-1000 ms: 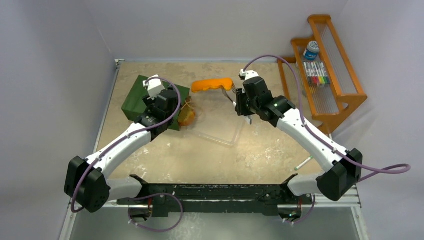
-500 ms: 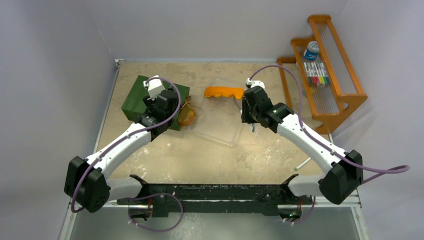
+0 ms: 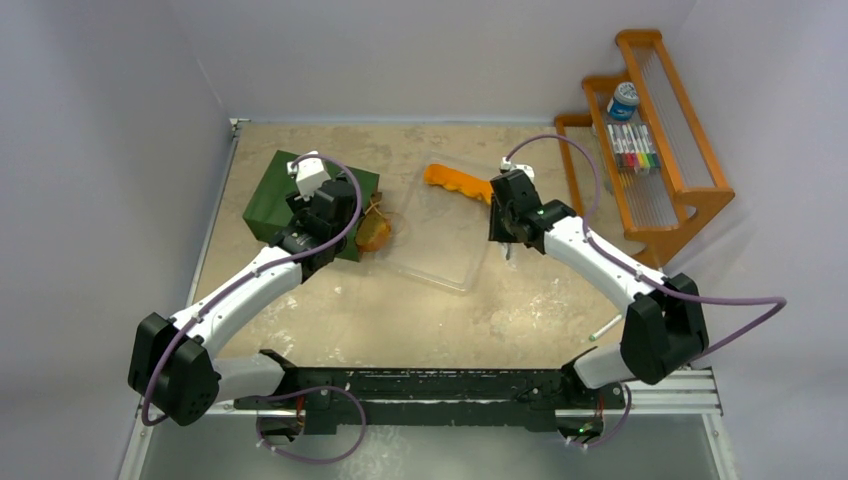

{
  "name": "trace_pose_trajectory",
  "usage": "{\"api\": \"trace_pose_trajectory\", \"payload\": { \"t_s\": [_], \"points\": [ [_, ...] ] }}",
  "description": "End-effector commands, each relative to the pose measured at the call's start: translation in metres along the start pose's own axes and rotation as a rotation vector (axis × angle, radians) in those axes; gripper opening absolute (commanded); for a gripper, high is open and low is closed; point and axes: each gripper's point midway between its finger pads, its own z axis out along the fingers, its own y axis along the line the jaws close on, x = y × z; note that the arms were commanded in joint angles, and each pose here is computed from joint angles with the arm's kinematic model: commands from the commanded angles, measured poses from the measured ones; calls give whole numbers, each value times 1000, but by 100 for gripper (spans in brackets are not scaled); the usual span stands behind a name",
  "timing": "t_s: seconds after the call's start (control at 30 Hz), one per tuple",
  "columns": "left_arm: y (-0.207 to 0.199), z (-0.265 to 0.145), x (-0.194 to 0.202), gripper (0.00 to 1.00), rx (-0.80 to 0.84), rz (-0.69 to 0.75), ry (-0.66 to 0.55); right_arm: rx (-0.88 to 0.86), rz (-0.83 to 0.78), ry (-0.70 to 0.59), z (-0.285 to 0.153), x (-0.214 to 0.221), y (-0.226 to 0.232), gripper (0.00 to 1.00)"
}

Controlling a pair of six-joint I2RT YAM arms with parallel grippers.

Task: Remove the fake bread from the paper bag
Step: Place the fake bread in the container.

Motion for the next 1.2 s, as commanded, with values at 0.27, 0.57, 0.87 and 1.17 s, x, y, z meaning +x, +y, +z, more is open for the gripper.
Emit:
{"api": "trace_pose_trajectory", "payload": {
  "t_s": [0.27,0.57,0.87,1.17],
  "points": [
    [0,0,-9,71,12,-25,-33,-17,37,-44,3,-13,5,49],
    [-3,5,-8,71,17,-29,-30,-21,47,-30,-4,-7,2,50],
    [-3,7,-7,71,13,-32,-30,-42,79,-55,-25,-11,0,50],
    [-7,10,-8,71,15,-39,-32,-121,50,-88,-53,-16,9,47]
  ]
}}
